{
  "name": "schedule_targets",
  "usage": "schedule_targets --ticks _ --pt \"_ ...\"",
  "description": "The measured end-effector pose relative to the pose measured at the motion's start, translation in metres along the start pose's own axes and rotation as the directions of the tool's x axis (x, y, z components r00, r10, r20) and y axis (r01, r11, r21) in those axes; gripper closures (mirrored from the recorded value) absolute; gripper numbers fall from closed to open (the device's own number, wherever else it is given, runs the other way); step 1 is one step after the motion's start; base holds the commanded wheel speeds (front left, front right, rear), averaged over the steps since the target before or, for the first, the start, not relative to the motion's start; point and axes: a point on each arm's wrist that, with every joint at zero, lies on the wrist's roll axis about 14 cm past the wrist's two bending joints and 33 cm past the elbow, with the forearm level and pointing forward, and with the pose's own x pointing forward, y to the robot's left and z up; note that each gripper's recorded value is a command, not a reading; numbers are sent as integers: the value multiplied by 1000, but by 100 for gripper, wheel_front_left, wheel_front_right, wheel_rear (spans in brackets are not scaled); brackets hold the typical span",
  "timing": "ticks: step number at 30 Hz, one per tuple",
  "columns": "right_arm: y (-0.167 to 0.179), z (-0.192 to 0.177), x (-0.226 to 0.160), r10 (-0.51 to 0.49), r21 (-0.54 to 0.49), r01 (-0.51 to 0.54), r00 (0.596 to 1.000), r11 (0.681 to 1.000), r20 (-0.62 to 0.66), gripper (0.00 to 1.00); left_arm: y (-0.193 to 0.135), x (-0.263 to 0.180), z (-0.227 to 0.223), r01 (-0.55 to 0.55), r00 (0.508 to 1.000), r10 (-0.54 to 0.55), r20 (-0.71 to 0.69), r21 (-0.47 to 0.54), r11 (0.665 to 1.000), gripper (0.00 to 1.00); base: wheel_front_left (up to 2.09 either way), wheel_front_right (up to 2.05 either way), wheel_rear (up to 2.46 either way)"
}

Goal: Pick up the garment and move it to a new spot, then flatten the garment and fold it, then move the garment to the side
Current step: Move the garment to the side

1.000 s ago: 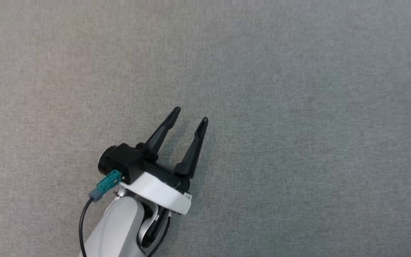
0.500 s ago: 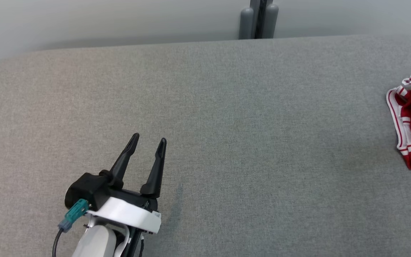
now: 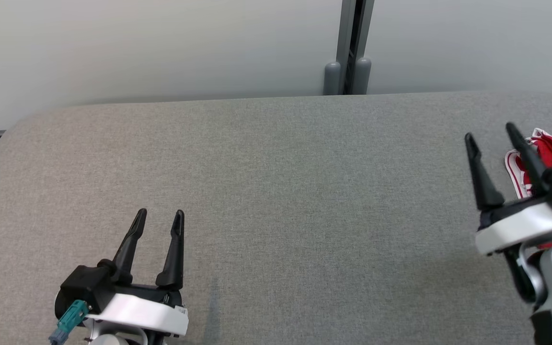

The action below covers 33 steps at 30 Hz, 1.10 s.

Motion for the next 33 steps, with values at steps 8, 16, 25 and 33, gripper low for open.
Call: schedule_targets --ticks 8,16,25,33 --pt "31 -10 -20 -16 21 16 1000 1000 4 0 13 -6 12 -40 999 40 35 7 999 0 0 0 0" --pt "50 -15 -28 -10 52 10 1000 999 -2 0 24 -14 4 -84 996 84 11 -37 996 0 0 0 0" --pt "67 -19 -31 25 73 -24 1000 997 -15 0 24 -17 6 -80 997 81 20 -71 994 0 0 0 0" --pt "66 -19 -30 21 73 -20 1000 997 -14 0 25 -16 3 -86 996 87 11 -87 993 0 0 0 0"
